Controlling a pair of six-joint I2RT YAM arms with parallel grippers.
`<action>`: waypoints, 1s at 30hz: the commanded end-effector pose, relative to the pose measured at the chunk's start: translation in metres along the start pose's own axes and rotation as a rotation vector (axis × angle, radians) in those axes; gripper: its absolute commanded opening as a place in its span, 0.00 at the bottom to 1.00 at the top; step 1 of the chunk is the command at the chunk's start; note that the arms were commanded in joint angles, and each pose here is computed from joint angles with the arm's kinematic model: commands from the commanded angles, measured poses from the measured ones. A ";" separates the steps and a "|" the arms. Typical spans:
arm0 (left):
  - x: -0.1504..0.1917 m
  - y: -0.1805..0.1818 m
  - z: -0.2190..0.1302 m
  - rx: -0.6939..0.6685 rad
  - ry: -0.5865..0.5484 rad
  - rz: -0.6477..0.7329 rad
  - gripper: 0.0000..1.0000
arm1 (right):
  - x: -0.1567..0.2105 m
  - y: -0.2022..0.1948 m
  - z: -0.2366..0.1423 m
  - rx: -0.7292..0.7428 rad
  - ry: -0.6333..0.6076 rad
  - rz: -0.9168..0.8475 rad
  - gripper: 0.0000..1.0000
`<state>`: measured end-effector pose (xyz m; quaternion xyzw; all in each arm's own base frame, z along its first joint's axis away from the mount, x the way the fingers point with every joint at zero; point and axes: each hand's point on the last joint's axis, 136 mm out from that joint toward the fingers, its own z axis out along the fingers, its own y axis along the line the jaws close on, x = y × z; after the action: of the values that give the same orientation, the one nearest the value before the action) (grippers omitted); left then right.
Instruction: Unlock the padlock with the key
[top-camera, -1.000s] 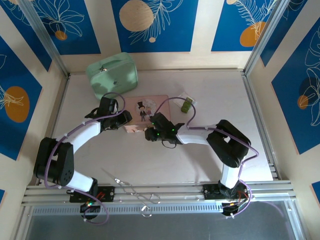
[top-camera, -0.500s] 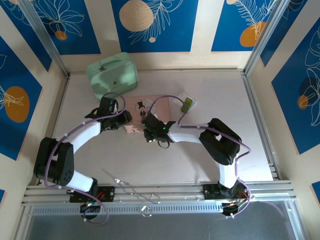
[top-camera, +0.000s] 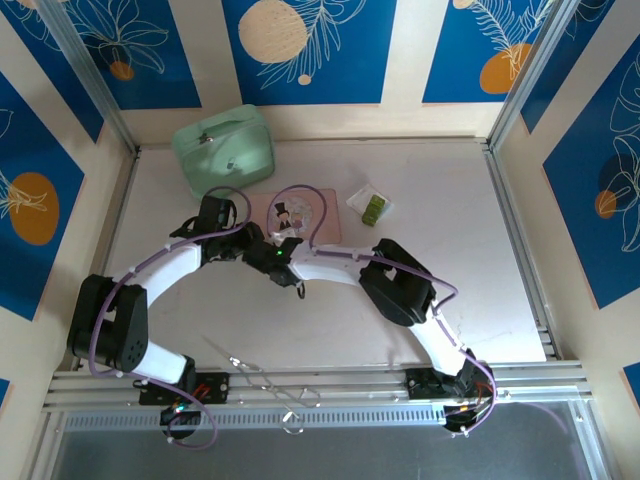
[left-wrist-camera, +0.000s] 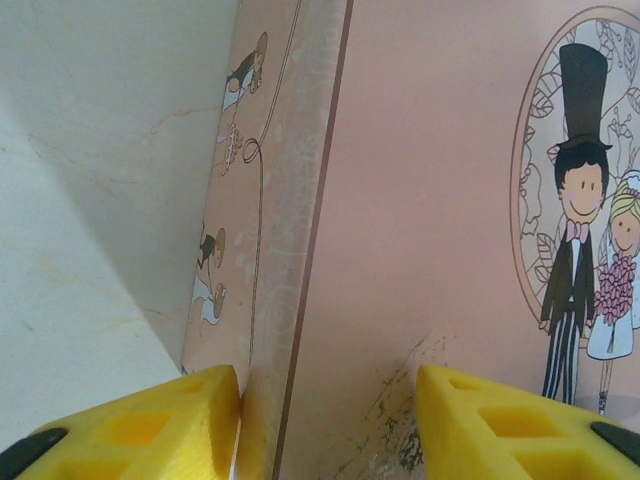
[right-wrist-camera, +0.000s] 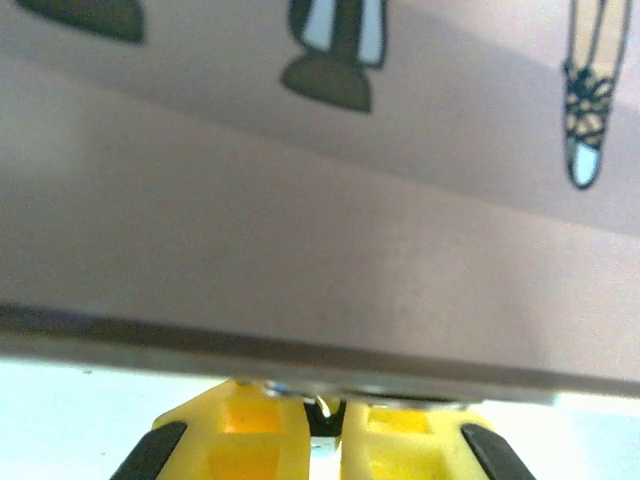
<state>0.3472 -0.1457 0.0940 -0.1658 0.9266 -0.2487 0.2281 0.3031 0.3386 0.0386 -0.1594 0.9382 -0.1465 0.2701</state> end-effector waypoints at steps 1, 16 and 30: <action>0.004 0.001 0.002 0.016 0.014 -0.007 0.49 | 0.030 -0.018 0.015 0.143 0.090 -0.100 0.10; 0.004 0.001 0.000 0.014 0.012 0.003 0.49 | 0.003 0.002 -0.055 -0.290 -0.150 -0.008 0.40; 0.002 -0.001 0.001 0.026 0.015 -0.005 0.49 | -0.012 -0.025 -0.025 -0.643 -0.046 0.323 0.10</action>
<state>0.3479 -0.1454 0.0938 -0.1662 0.9256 -0.2502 0.2302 0.3083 0.3082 0.0800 -0.0953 0.9465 0.1427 0.2732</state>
